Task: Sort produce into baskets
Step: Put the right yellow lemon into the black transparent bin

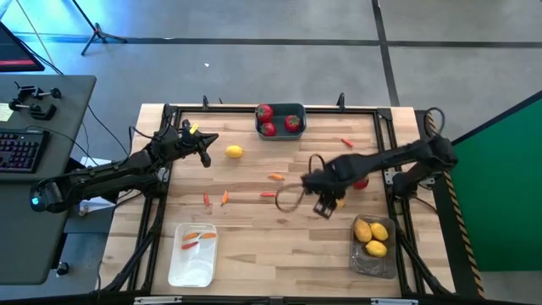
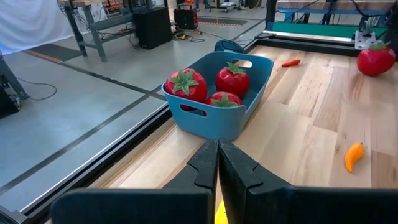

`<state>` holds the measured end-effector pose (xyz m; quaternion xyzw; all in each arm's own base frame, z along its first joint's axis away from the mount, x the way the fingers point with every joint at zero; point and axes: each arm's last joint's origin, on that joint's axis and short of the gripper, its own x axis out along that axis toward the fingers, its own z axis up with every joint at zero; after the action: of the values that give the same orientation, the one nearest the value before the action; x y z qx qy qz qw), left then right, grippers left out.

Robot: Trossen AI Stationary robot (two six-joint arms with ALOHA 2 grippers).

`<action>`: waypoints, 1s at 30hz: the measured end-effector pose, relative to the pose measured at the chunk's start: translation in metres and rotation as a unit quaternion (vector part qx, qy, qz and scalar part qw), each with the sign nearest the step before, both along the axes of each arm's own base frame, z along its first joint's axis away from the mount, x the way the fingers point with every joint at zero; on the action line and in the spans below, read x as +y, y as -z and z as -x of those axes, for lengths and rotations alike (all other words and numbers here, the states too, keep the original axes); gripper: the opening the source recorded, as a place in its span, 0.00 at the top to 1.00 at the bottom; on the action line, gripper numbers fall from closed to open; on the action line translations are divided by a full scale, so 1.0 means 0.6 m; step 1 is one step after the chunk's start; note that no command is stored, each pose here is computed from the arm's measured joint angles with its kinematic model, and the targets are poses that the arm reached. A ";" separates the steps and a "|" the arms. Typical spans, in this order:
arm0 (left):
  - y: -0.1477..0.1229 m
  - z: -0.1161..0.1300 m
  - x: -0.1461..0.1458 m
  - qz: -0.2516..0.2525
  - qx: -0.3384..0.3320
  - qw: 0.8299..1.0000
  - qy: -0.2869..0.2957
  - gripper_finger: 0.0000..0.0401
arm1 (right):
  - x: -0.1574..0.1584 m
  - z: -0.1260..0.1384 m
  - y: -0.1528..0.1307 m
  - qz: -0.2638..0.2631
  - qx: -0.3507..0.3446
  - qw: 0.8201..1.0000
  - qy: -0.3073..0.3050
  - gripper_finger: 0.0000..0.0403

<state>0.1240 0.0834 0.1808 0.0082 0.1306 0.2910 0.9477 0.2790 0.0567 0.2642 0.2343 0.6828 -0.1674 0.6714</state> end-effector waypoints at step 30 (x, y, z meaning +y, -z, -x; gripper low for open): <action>0.000 0.000 0.000 0.000 0.000 1.000 0.000 1.00 | 0.170 0.143 0.083 -0.010 0.174 0.981 0.083 0.47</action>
<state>0.1240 0.0833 0.1809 0.0083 0.1303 0.2909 0.9478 0.1934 0.1587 0.2142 0.2642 0.7688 -0.2542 0.5240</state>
